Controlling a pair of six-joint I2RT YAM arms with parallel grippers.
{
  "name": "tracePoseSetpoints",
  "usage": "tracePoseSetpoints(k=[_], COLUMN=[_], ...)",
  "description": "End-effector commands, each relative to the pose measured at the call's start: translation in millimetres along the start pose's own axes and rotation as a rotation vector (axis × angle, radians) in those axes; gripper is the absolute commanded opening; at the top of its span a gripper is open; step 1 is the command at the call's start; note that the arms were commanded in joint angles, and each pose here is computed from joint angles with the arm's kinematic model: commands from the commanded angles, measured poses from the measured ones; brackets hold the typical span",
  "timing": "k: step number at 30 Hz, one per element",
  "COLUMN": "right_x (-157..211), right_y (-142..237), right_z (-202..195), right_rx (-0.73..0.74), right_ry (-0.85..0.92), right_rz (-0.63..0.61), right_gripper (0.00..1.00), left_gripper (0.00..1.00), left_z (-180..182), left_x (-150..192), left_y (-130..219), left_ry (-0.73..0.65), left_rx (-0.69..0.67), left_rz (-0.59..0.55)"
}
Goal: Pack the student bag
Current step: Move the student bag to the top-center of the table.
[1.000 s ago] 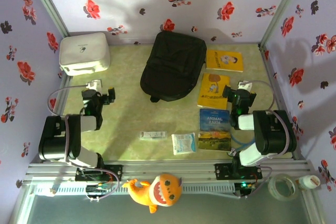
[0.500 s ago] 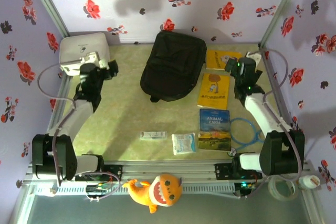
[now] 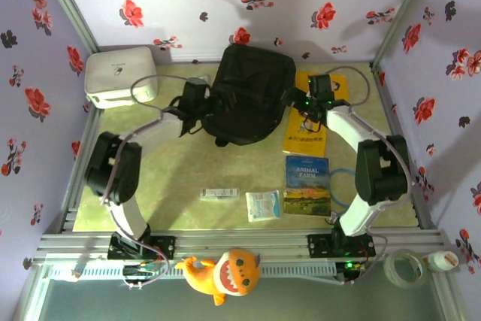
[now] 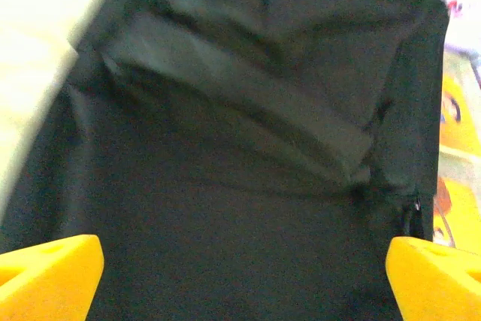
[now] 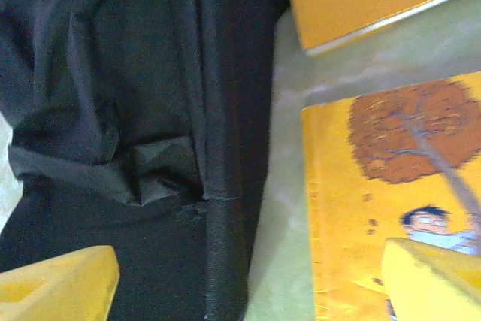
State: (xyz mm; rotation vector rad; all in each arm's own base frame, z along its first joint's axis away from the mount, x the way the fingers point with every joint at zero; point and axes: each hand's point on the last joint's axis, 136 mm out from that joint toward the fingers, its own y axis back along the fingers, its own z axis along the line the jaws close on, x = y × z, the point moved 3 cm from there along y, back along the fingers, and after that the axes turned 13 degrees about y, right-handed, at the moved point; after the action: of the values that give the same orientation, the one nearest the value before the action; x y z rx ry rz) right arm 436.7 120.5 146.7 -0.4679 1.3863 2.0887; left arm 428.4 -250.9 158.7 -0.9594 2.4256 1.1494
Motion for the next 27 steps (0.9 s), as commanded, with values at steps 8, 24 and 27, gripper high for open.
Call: tracePoseSetpoints(k=[8, 24, 27], right_x=[-3.9, 59.3, 73.7], right_y=[-50.9, -41.7, -40.5], right_z=[31.8, 101.1, 118.4], right_rx=[-0.128, -0.24, -0.297], right_ry=[-0.093, -0.067, -0.073], right_rz=[0.068, 0.141, 0.192], right_gripper=[0.74, 0.63, 0.62], left_gripper=[0.89, 0.9, 0.99], left_z=[14.5, 117.6, 94.7], left_x=[39.7, -21.5, -29.4], left_y=[-44.3, 8.3, 20.2], left_ry=[0.142, 0.114, 0.046], left_rx=[-0.059, -0.283, -0.233], left_rz=[0.238, 0.216, 0.231])
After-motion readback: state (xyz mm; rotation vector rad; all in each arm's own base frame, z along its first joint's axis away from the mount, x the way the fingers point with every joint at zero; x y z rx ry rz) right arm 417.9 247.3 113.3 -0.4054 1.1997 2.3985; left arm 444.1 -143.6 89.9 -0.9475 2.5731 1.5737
